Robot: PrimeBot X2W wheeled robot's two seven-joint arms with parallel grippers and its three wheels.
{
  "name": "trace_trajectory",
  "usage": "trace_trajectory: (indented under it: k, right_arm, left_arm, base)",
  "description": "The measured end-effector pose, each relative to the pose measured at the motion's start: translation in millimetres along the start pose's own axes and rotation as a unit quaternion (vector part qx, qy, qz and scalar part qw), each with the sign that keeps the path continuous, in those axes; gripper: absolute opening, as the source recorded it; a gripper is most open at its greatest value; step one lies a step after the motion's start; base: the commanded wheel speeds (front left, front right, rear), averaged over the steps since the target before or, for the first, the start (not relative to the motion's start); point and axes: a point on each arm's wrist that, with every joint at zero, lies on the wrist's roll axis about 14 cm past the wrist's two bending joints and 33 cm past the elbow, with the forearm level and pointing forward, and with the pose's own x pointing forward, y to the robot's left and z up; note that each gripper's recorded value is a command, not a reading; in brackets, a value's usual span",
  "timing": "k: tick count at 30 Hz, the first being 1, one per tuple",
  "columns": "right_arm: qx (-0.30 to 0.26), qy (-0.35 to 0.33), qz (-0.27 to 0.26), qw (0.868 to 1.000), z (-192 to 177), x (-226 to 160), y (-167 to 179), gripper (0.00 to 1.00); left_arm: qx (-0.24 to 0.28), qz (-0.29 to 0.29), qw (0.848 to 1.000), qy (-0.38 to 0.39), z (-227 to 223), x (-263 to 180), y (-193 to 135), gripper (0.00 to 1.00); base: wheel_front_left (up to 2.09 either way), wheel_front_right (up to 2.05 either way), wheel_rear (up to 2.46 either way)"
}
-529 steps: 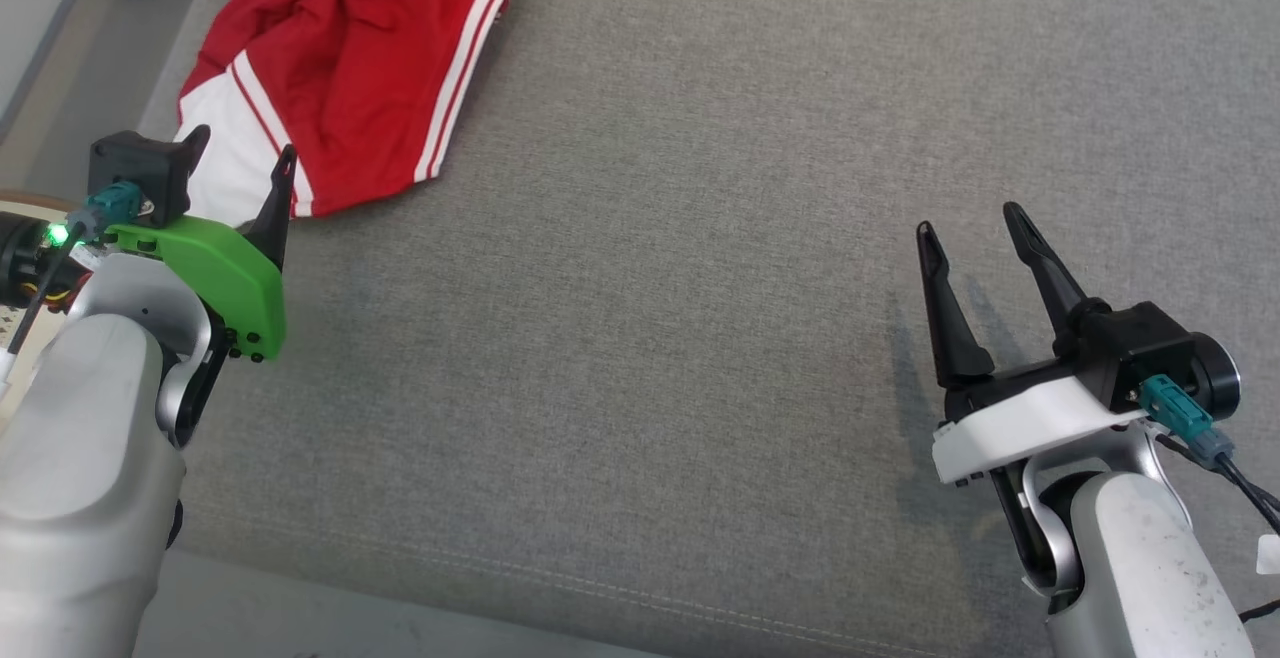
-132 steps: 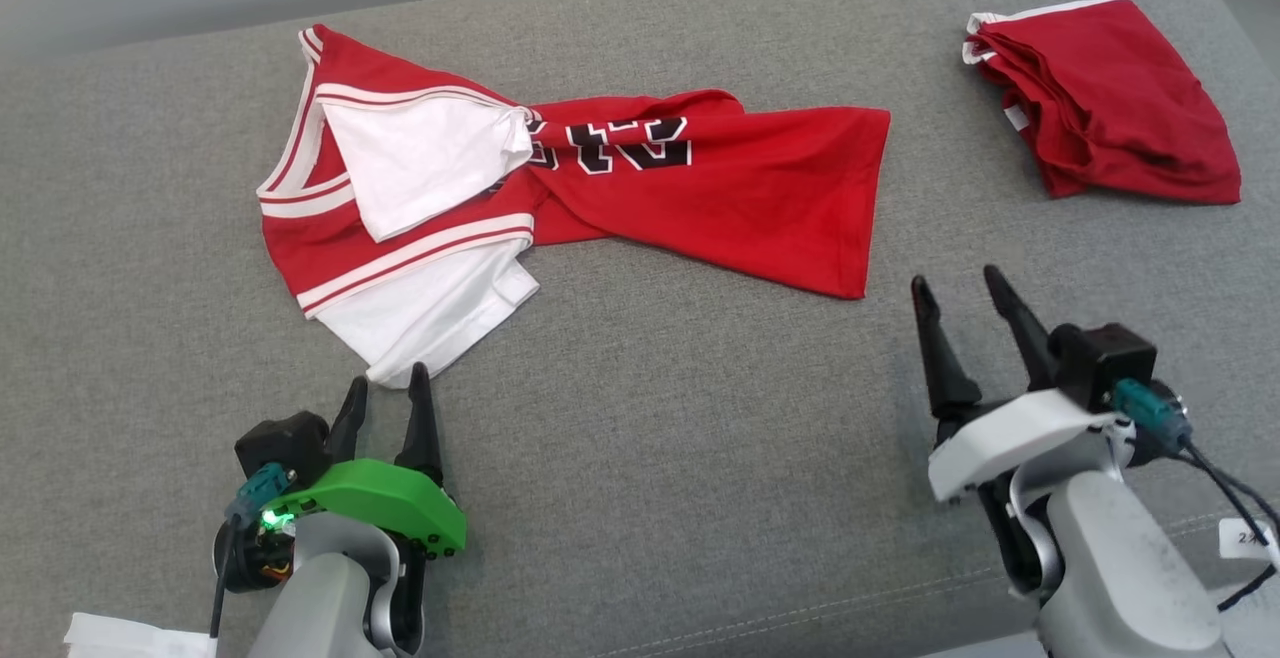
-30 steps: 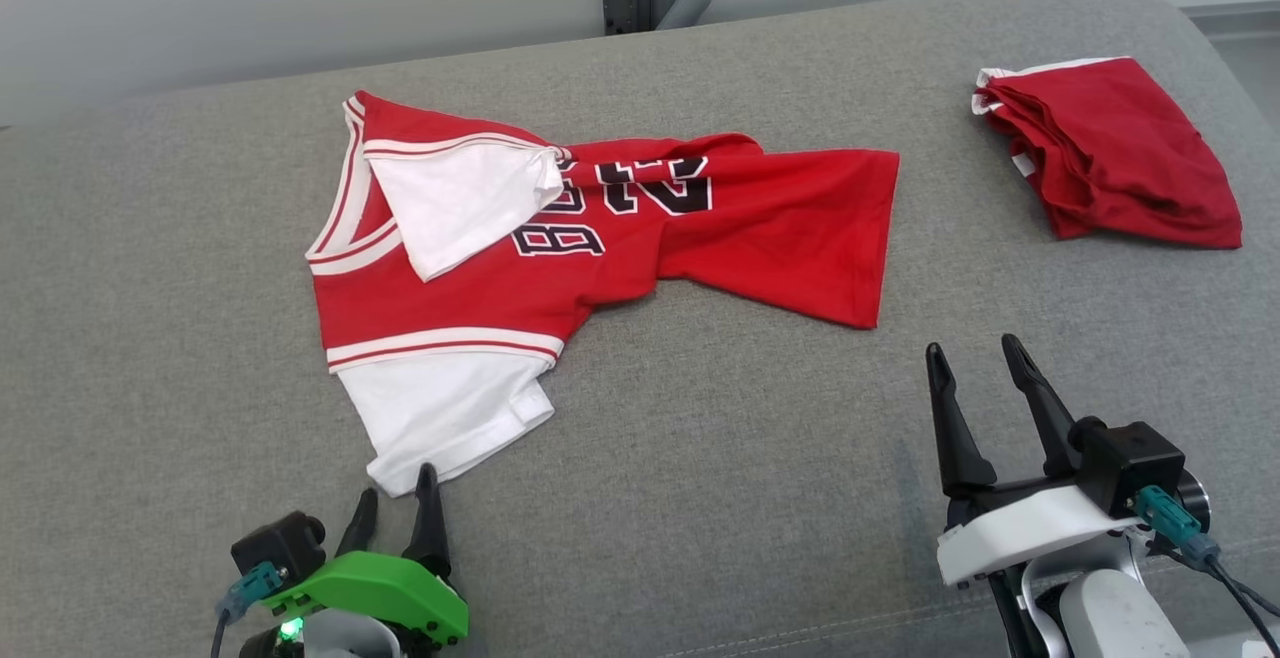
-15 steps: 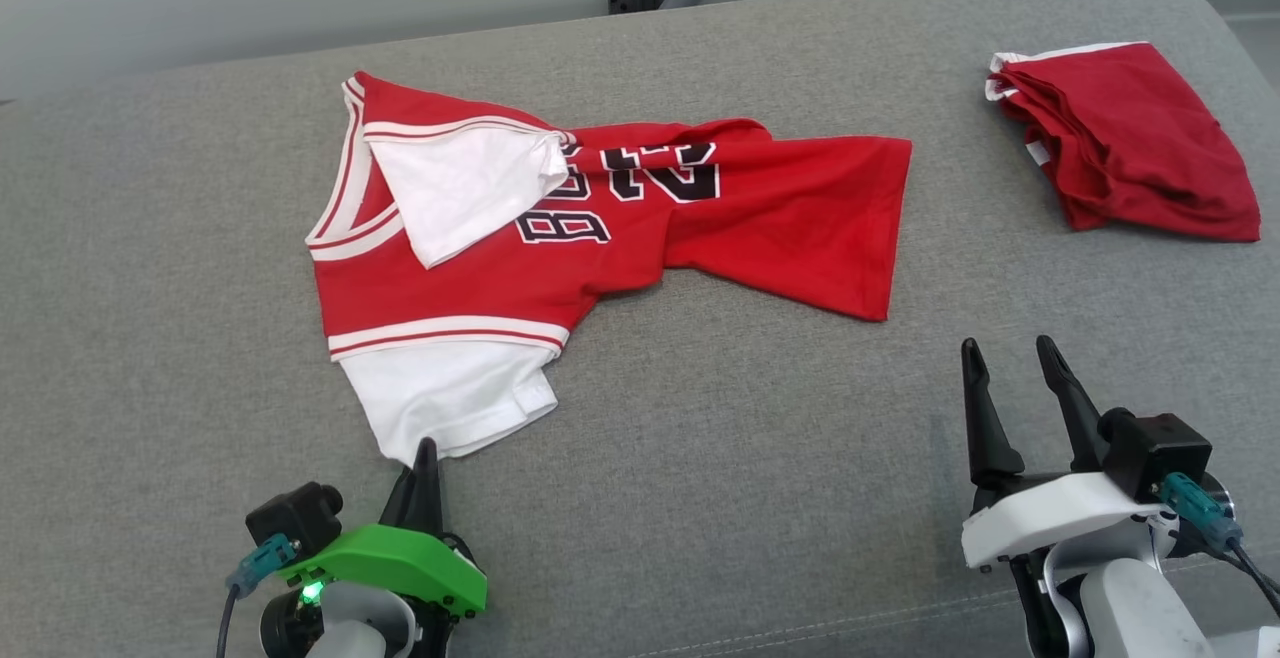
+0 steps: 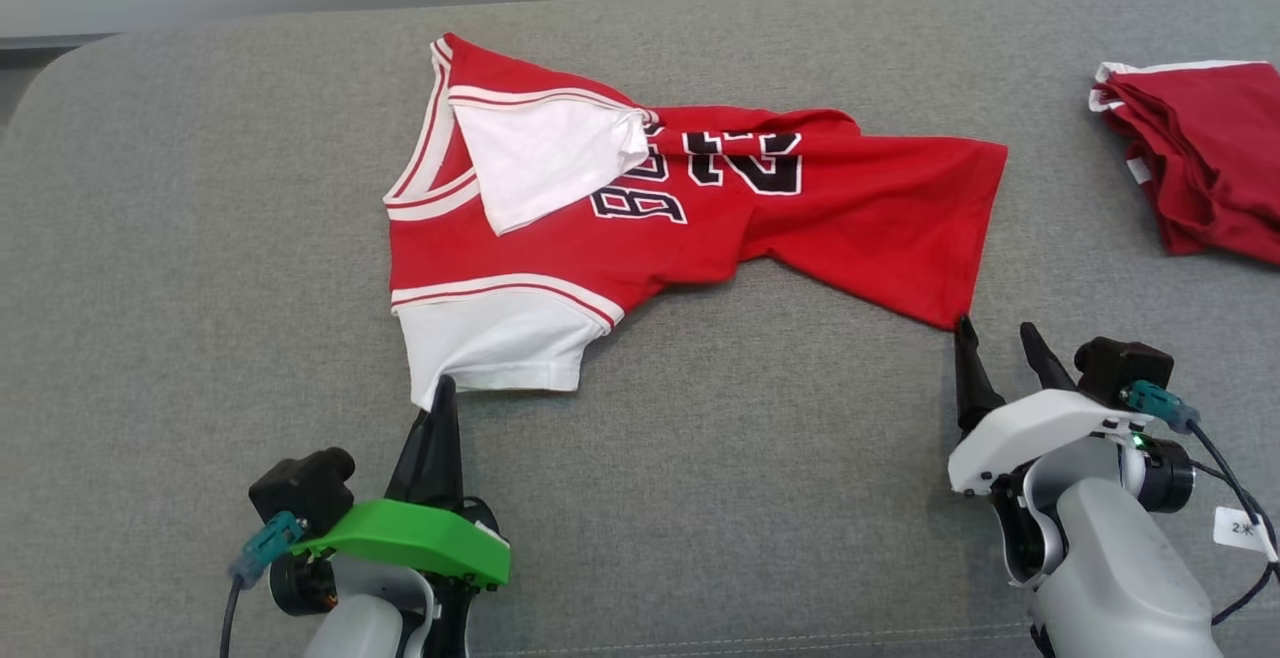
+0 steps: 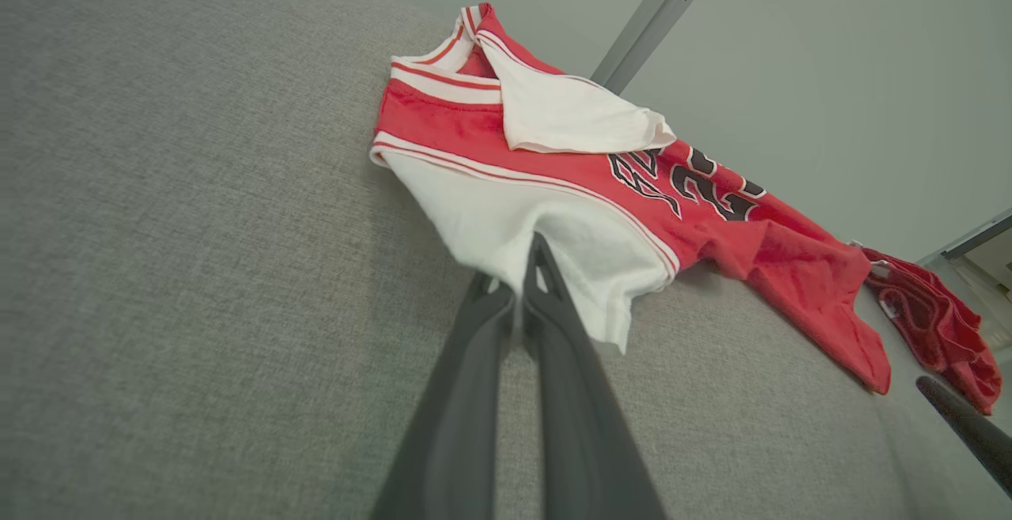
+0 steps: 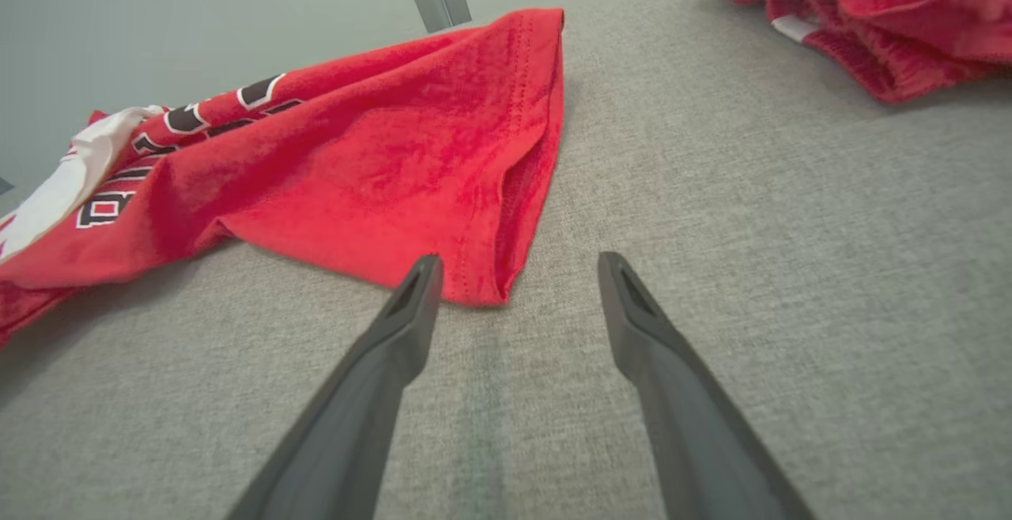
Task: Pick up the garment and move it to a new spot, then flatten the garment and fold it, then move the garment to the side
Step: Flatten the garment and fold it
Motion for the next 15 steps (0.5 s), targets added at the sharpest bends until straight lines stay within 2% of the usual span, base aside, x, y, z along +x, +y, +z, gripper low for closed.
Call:
trace_trajectory:
  k: [12,13,14,15]
  right_arm:
    - [0.016,0.07,-0.001,0.997,-32.1,31.5,13.4,1.0]
    - [0.015,0.073,-0.001,0.997,-32.5,33.2,14.3,0.98]
    - [0.013,0.076,0.0,0.997,-33.4,34.2,15.0,0.87]
    - [0.01,0.078,0.001,0.997,-33.8,35.2,15.8,0.62]
  left_arm:
    - [0.001,0.021,1.0,-0.009,5.0,-7.2,10.7,0.0]
    - [0.001,0.022,1.0,-0.01,5.3,-7.4,11.3,0.0]
    - [0.002,0.023,1.0,-0.01,5.5,-7.6,11.8,0.0]
    - [0.002,0.024,1.0,-0.01,5.8,-7.8,12.2,0.0]
  base:
    - [0.0,0.0,0.0]
    - [0.0,0.0,0.0]
    - [0.0,0.0,0.0]
    - [0.0,0.0,0.0]
